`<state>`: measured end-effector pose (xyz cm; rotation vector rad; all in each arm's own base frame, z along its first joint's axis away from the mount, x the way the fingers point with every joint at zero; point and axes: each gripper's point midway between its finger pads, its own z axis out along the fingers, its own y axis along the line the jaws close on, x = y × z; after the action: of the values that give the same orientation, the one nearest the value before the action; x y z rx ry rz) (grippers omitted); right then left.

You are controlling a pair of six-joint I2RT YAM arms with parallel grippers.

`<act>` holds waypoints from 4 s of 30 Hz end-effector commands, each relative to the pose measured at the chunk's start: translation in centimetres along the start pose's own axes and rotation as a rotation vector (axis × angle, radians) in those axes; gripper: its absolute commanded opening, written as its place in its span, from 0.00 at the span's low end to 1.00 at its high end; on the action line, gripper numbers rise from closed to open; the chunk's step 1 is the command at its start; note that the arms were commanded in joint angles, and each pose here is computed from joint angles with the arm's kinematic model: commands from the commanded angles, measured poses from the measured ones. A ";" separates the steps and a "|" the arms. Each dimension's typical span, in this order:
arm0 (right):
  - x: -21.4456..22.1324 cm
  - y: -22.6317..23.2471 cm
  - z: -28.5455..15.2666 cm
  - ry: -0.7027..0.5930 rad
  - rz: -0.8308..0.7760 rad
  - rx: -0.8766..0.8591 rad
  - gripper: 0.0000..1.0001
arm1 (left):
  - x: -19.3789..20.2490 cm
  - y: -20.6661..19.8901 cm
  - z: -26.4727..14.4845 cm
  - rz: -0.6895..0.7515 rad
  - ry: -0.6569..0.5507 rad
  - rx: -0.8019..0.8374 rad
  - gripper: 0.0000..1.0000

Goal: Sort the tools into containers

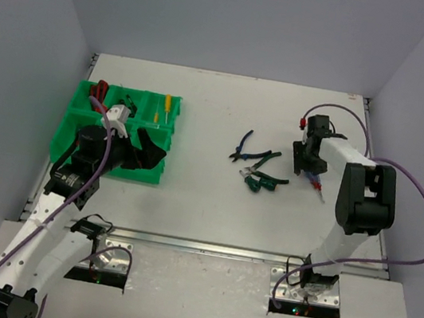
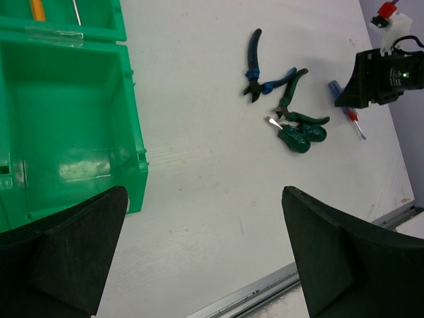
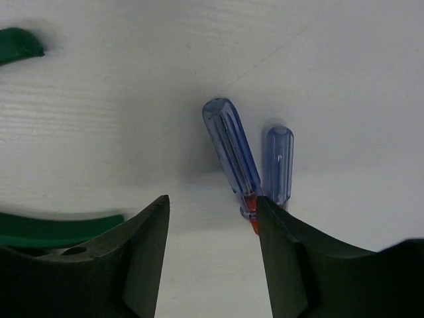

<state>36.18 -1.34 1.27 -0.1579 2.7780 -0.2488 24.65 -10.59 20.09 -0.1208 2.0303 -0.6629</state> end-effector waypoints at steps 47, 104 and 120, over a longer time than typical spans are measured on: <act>-2.6 23.5 -34.8 -0.736 -0.178 -1.546 0.00 | 2.4 -19.4 3.3 0.026 0.038 0.824 0.87; -1.0 13.6 -22.7 -0.719 0.105 -0.639 0.99 | -15.8 27.5 -3.9 0.053 -0.260 -1.246 0.00; -0.1 13.4 -23.7 -0.746 0.094 -0.695 0.99 | -9.8 30.8 -3.4 0.091 -0.137 -1.329 0.31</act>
<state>26.71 15.23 20.32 -0.2169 2.0306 0.6574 31.85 19.63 11.63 -0.7848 2.0927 0.8036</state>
